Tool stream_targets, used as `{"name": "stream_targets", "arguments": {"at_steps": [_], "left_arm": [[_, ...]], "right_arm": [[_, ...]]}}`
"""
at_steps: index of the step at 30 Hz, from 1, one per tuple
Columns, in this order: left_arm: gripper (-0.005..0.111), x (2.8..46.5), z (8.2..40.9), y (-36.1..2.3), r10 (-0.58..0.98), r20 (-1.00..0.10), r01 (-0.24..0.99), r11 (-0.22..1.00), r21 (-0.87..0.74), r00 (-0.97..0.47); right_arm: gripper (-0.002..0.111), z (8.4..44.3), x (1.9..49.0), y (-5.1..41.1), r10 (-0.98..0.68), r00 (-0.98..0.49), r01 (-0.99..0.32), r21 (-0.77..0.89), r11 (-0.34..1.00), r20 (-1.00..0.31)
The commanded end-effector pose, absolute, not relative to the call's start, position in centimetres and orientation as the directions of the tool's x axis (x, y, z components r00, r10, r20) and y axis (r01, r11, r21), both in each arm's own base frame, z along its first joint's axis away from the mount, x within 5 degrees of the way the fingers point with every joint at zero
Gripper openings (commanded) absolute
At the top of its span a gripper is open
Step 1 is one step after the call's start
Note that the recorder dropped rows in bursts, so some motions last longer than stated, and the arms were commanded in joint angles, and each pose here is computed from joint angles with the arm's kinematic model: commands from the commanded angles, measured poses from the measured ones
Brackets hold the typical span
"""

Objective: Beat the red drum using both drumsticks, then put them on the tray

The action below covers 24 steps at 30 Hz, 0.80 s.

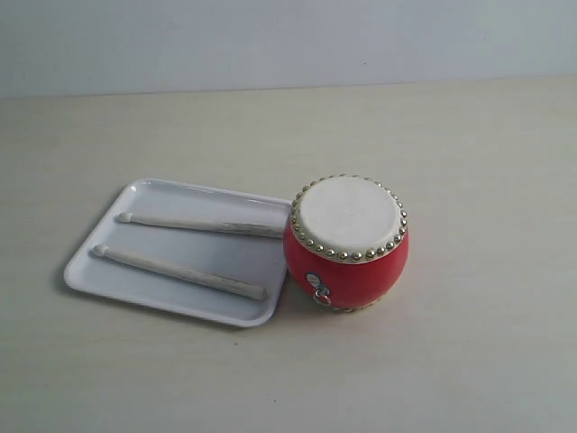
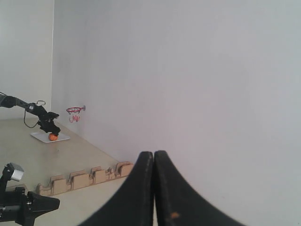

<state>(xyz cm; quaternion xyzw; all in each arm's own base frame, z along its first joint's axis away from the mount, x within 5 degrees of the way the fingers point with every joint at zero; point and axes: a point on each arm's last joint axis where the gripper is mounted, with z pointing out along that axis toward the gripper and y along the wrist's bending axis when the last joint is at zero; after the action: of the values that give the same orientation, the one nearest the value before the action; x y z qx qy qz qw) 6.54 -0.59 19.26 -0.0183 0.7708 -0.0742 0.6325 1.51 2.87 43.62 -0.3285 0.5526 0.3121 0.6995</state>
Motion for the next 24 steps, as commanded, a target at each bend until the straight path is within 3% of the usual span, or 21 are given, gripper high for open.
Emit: {"name": "stream_targets", "arguments": {"at_steps": [1, 24], "left_arm": [[0.0, 6.25, 19.2, -0.5, -0.097, -0.978, 0.065, 0.992, -0.11, -0.185], [0.0, 5.52, 19.1, -0.38, -0.102, -0.981, 0.062, 0.992, -0.113, -0.165]], "right_arm": [[0.0, 43.61, 1.52, 2.9, 0.082, 0.195, -0.801, -0.11, 0.589, -0.977], [0.0, 43.61, 1.52, 2.9, 0.083, 0.194, -0.801, -0.109, 0.588, -0.977]]}}
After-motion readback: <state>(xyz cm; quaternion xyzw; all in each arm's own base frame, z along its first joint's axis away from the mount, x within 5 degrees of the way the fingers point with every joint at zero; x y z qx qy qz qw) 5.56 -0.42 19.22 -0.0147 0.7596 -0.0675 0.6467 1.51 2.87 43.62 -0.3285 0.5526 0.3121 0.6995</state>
